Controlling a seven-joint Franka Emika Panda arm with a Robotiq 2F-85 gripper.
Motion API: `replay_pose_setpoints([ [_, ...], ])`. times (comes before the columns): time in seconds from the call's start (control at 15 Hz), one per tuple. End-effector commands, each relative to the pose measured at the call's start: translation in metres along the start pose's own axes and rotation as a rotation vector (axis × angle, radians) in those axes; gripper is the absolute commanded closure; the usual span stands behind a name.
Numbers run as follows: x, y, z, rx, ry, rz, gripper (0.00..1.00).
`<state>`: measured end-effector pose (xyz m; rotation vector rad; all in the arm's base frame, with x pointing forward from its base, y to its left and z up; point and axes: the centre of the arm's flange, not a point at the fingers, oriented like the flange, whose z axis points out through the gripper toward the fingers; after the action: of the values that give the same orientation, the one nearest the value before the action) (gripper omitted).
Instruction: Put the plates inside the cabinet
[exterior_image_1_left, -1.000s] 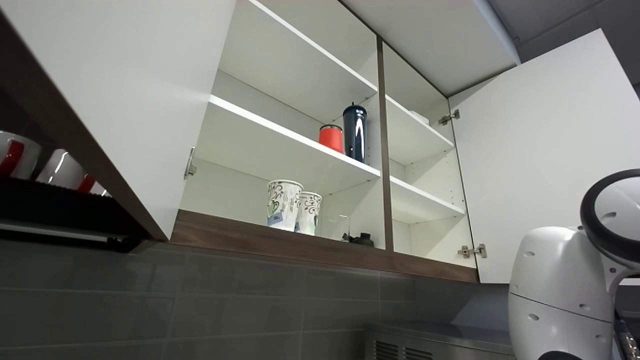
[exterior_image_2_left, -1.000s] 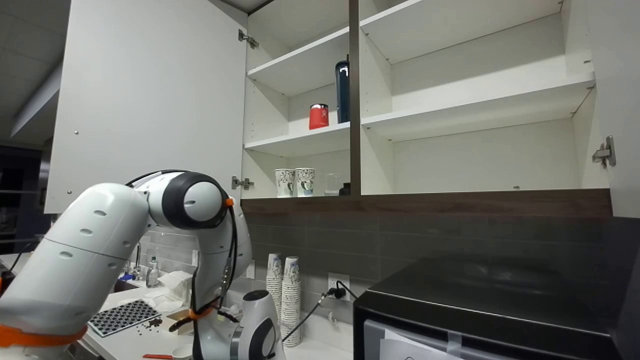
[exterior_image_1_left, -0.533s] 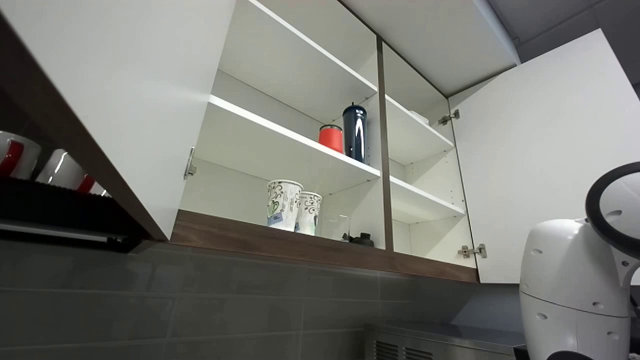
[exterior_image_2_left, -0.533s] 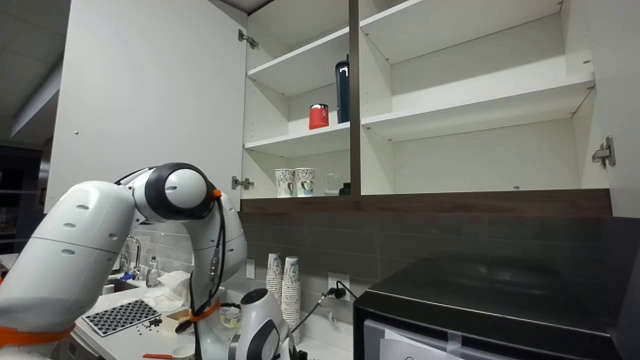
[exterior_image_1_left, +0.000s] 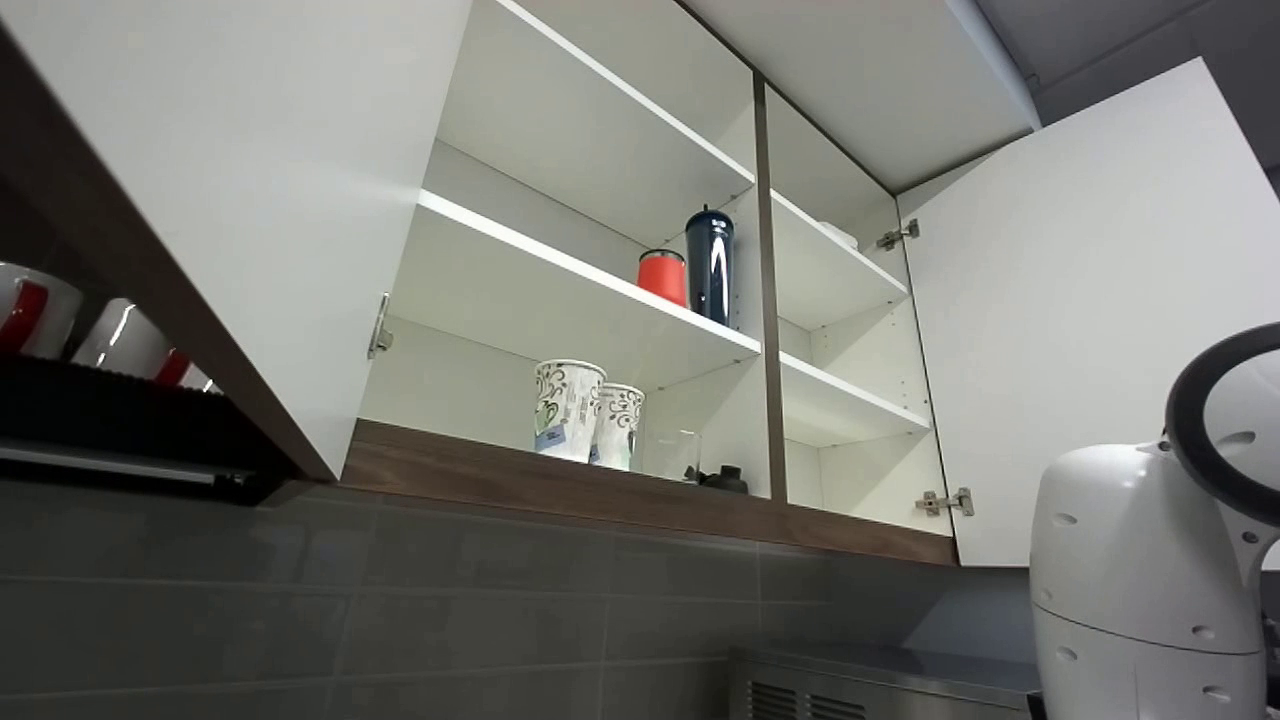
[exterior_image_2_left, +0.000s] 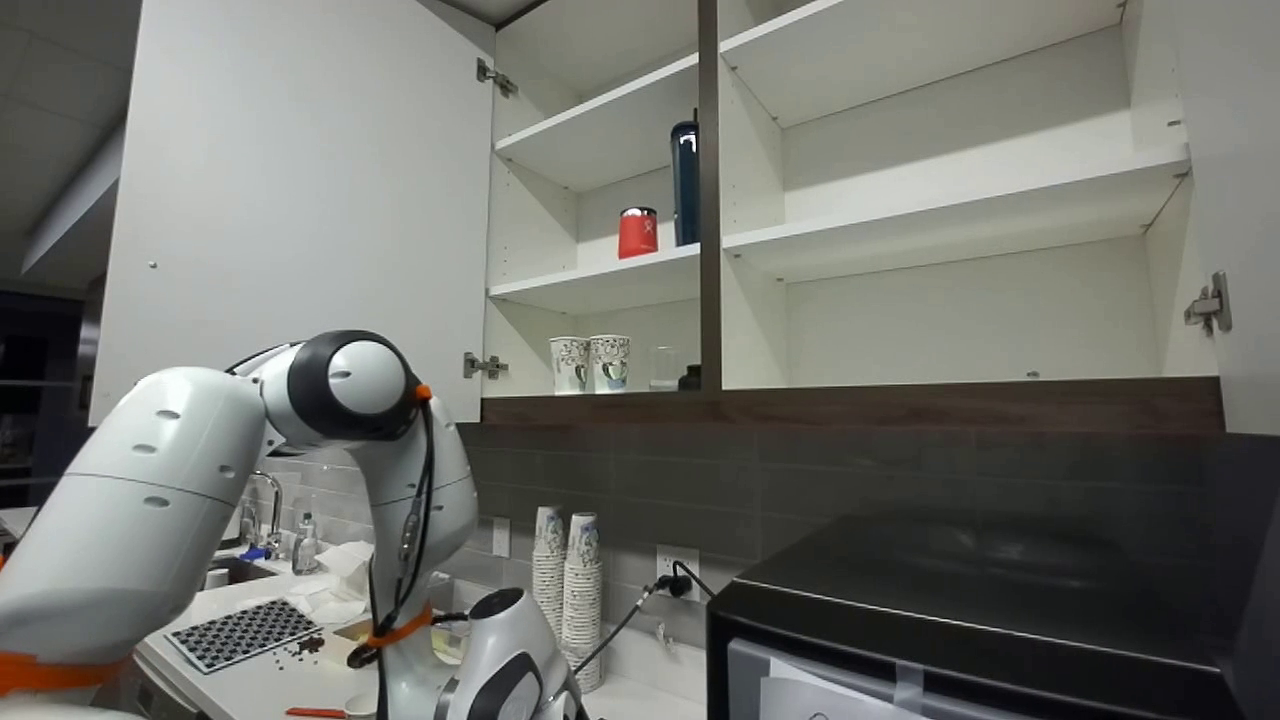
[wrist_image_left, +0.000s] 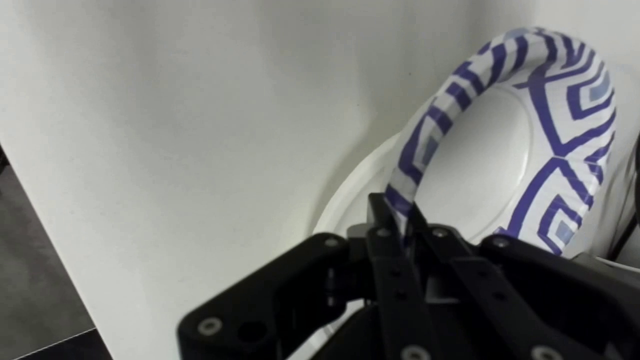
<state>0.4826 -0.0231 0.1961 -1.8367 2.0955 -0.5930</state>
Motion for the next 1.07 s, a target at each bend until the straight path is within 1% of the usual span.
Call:
replay_pose_setpoints([
  [0.0, -0.005, 0.008, 0.009, 0.009, 0.029, 0.055, 0.98],
  [0.53, 0.015, 0.009, 0.021, 0.01, 0.089, 0.14, 0.98],
  [0.67, 0.013, 0.008, 0.026, 0.002, 0.101, 0.153, 0.98],
  [0.8, 0.008, 0.007, 0.032, -0.021, 0.092, 0.13, 0.98],
  [1.0, -0.006, 0.007, 0.037, -0.045, 0.024, 0.061, 0.98],
])
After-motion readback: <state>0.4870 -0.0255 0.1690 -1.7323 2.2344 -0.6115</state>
